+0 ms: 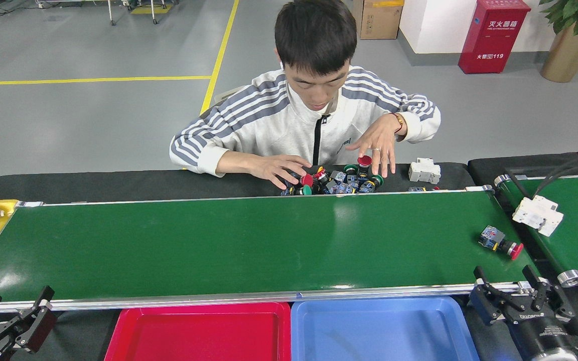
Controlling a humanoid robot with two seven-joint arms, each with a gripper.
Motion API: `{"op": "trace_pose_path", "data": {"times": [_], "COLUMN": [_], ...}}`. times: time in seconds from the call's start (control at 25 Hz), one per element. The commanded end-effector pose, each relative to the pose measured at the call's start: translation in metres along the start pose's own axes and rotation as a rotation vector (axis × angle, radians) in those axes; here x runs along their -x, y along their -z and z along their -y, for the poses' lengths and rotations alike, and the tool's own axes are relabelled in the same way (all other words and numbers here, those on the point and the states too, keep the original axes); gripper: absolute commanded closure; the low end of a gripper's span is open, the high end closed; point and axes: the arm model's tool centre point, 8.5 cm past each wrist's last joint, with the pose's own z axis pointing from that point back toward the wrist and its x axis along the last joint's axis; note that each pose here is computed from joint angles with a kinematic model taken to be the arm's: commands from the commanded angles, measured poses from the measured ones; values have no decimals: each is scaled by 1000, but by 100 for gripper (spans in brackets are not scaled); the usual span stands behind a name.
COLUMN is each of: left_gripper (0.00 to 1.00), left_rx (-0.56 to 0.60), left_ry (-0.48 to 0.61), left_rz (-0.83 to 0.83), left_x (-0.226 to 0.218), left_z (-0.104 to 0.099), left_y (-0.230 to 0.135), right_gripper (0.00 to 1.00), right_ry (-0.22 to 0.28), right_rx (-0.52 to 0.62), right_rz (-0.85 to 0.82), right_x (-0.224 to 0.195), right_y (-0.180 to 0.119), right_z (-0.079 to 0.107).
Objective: Pick switch part from conveyor to tray
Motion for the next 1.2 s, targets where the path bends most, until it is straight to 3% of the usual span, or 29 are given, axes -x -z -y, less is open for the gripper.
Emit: {"op": "trace_pose_path", "data": {"times": [0.0,0.16,0.36,0.6,0.76,0.88,0.96,1.08,1.16], "left_gripper": [0,0,0,0,0,0,0,0,0], "left_rx": [-15,-19,-17,-28,-28,-28,-28,-27,-31], "left_ry": [21,40,45,40,43,45,46,47,48], "left_rz": [0,-11,-7,-12,-8,-11,-13,-16,-16], "left_x": [3,4,4,4,3,4,5,7,7], "left_z": [-6,-8,-8,-11,-11,-12,-12,-12,-13], "left_y": [-1,0,2,4,4,4,5,5,5], "right_gripper": [0,0,0,0,3,29,57,87,95], "right_ry": [-22,-53,-54,-43,-69,-93,-99,-98,-95], "right_rx": [13,-29,-88,-107,-135,-154,-153,-151,-143], "right_rz": [-17,-18,23,68,52,70,79,88,95], "right_x": [11,13,-4,-32,-56,-70,-73,-74,-75], "right_y": [15,29,40,61,74,80,81,82,82], "right_z": [12,5,-9,-13,-19,-24,-22,-21,-18]}}
